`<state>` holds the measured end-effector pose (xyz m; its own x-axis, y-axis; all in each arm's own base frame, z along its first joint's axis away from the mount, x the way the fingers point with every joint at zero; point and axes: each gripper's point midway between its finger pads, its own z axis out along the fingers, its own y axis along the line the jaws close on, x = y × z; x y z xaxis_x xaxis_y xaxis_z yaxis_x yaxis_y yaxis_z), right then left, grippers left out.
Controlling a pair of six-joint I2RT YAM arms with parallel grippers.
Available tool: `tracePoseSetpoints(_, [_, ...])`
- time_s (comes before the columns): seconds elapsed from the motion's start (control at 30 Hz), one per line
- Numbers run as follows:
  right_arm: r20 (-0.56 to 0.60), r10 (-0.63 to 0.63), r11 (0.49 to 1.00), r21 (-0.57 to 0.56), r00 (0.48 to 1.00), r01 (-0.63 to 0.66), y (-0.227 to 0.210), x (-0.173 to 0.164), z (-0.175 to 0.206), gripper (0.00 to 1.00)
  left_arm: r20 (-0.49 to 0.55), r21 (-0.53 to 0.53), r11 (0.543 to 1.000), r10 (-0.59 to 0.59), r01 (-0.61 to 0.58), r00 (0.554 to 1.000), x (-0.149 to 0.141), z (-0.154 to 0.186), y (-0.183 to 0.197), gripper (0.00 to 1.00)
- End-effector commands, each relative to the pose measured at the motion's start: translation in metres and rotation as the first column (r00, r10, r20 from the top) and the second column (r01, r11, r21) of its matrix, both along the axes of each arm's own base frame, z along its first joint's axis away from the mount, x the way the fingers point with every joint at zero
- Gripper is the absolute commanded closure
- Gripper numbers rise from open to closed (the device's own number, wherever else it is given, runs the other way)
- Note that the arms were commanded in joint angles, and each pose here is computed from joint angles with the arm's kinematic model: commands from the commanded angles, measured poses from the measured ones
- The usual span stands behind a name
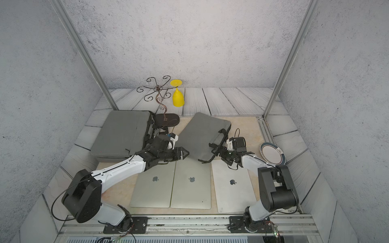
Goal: Open the zippered laptop bag and take out the laptop
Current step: Pick up the zippered laptop bag from the center of the board.
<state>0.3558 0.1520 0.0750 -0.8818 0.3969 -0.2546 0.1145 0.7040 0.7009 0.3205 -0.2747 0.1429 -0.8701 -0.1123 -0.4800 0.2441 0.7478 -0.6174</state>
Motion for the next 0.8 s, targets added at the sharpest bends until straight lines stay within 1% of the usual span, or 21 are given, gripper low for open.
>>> tracePoseSetpoints(0.0, [-0.008, -0.021, 1.000, 0.013, 1.000, 0.021, 0.005, 0.013, -0.008, 0.10, -0.011, 0.103, 0.993, -0.053, 0.053, 0.999, 0.011, -0.020, 0.026, 0.36])
tracePoseSetpoints(0.17, [-0.031, -0.013, 1.000, 0.021, 0.999, 0.013, 0.014, 0.023, -0.018, 0.12, -0.040, 0.131, 0.991, -0.008, 0.014, 0.999, 0.048, -0.035, 0.058, 0.36])
tracePoseSetpoints(0.37, [-0.048, -0.009, 0.999, 0.037, 0.999, 0.011, 0.022, 0.039, -0.027, 0.15, -0.040, 0.133, 0.990, 0.045, -0.039, 0.998, 0.086, -0.057, 0.070, 0.38])
tracePoseSetpoints(0.47, [-0.058, -0.008, 0.999, 0.041, 0.998, 0.010, 0.025, 0.046, -0.031, 0.16, -0.053, 0.149, 0.987, 0.067, -0.059, 0.996, 0.098, -0.071, 0.076, 0.38])
tracePoseSetpoints(0.57, [-0.075, -0.002, 0.999, 0.043, 0.997, 0.005, 0.029, 0.050, -0.039, 0.18, -0.053, 0.140, 0.988, 0.066, -0.058, 0.996, 0.110, -0.078, 0.074, 0.38])
tracePoseSetpoints(0.63, [-0.082, 0.003, 0.999, 0.049, 0.997, 0.001, 0.030, 0.052, -0.043, 0.20, -0.071, 0.131, 0.990, 0.068, -0.058, 0.995, 0.115, -0.085, 0.071, 0.38])
tracePoseSetpoints(0.77, [-0.088, 0.006, 0.997, 0.072, 0.996, 0.001, 0.034, 0.057, -0.048, 0.31, -0.108, 0.117, 0.991, 0.069, -0.056, 0.992, 0.122, -0.099, 0.066, 0.40])
